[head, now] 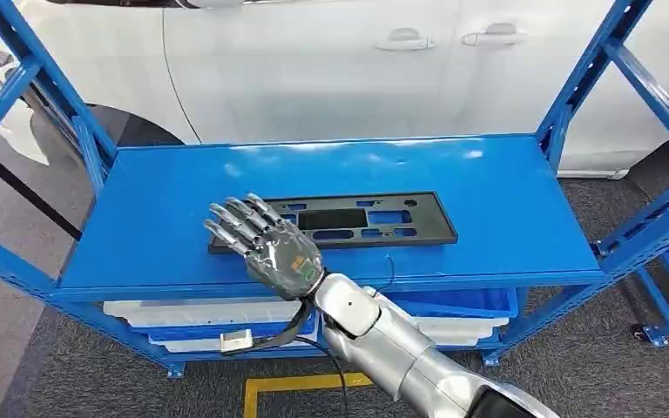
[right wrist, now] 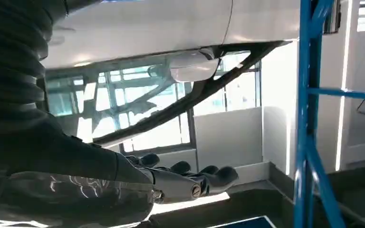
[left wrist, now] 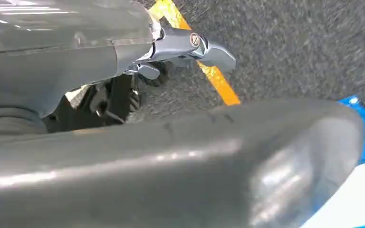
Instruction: Take the parts from the cabinet and place them on the table.
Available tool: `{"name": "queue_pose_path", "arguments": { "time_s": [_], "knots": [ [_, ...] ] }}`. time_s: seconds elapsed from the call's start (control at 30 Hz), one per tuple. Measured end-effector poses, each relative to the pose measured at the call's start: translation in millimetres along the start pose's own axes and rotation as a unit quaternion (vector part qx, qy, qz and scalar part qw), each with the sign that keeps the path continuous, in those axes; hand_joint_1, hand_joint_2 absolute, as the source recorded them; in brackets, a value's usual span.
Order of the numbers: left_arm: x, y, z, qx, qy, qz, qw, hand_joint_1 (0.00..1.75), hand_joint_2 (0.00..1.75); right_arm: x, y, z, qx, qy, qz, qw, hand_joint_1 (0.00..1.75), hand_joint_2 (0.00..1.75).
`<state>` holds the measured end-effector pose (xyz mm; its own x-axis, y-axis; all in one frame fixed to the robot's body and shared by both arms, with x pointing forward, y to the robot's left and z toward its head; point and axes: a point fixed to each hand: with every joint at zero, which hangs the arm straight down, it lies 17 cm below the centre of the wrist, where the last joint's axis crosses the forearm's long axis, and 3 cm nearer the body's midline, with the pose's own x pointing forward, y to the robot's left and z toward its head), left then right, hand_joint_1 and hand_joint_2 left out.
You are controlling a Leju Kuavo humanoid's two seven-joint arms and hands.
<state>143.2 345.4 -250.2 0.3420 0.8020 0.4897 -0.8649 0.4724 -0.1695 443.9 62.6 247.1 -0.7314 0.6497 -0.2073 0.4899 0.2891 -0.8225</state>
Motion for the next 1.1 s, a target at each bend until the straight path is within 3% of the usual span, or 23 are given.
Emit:
{"name": "queue_pose_path", "arguments": {
  "time_s": [0.23, 0.63, 1.1],
  "knots": [
    [-0.8, -0.5, -0.4, -0.002, 0.005, -0.003, 1.0, 0.0, 0.0, 15.1, 38.8, -12.9, 0.064, -0.011, 0.026, 0.998, 0.0, 1.75],
    [-4.1, 3.7, 0.3, 0.003, 0.01, -0.003, 1.0, 0.0, 0.0, 20.7, 90.2, 16.0, 0.162, -0.015, 0.041, 0.986, 0.0, 1.75],
    [-2.0, 5.8, -0.3, 0.003, 0.008, -0.006, 1.0, 0.0, 0.0, -21.9, 94.1, 17.4, 0.178, 0.044, 0.067, 0.981, 0.0, 1.75]
  ]
}}
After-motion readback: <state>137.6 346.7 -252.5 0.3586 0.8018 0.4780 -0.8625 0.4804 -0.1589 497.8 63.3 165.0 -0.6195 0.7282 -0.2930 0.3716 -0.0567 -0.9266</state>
